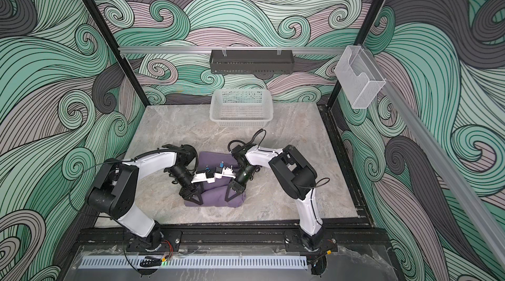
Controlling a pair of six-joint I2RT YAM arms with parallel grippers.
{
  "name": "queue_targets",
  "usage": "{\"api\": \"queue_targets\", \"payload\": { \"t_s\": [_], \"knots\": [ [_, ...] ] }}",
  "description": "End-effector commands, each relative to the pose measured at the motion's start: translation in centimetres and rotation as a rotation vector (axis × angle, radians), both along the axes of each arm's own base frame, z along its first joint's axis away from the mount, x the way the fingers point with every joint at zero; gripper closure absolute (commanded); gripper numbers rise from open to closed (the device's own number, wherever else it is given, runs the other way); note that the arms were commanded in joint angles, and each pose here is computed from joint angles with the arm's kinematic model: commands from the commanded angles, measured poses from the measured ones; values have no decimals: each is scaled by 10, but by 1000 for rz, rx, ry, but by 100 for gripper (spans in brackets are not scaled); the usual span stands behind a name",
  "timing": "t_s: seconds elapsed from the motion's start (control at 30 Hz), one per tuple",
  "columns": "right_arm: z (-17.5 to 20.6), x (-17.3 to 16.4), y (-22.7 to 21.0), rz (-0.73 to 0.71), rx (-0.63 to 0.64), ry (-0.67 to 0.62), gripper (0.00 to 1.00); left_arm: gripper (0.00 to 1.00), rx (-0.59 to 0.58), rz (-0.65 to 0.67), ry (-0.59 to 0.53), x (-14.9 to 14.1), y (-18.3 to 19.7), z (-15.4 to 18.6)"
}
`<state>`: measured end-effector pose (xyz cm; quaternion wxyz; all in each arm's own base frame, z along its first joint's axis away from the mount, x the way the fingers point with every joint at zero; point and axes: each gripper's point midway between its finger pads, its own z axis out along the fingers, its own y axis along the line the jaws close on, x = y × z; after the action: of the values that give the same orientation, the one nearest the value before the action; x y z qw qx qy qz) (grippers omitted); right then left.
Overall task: Roll up the long pants
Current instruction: Roll the long pant at the center of the board.
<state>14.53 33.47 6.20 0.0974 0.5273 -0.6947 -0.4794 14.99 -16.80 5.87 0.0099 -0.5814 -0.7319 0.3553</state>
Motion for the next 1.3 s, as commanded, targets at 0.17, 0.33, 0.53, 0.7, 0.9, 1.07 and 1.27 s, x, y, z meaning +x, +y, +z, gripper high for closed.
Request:
{"api": "queue_targets", "payload": {
  "t_s": [0.17,0.33,0.53,0.7,0.9,1.07,1.27],
  "knots": [
    [20,20,-9,-12,-69,-209,60,100,127,48,68,7,4,-1],
    [35,45,-34,-99,-252,-515,1,100,158,68,173,6,2,1],
    [93,45,-50,-80,-289,-1140,1,100,236,94,227,15,4,-14],
    [124,-13,-28,43,-106,-1378,1,100,320,119,281,25,7,-24],
    [90,-39,-8,94,-45,-1716,1,100,442,167,397,36,10,-46],
    [46,-43,7,110,-115,-1700,1,100,465,190,448,37,7,-55],
    [22,-21,26,29,-140,-1820,1,100,460,172,472,36,6,-55]
  ]
}}
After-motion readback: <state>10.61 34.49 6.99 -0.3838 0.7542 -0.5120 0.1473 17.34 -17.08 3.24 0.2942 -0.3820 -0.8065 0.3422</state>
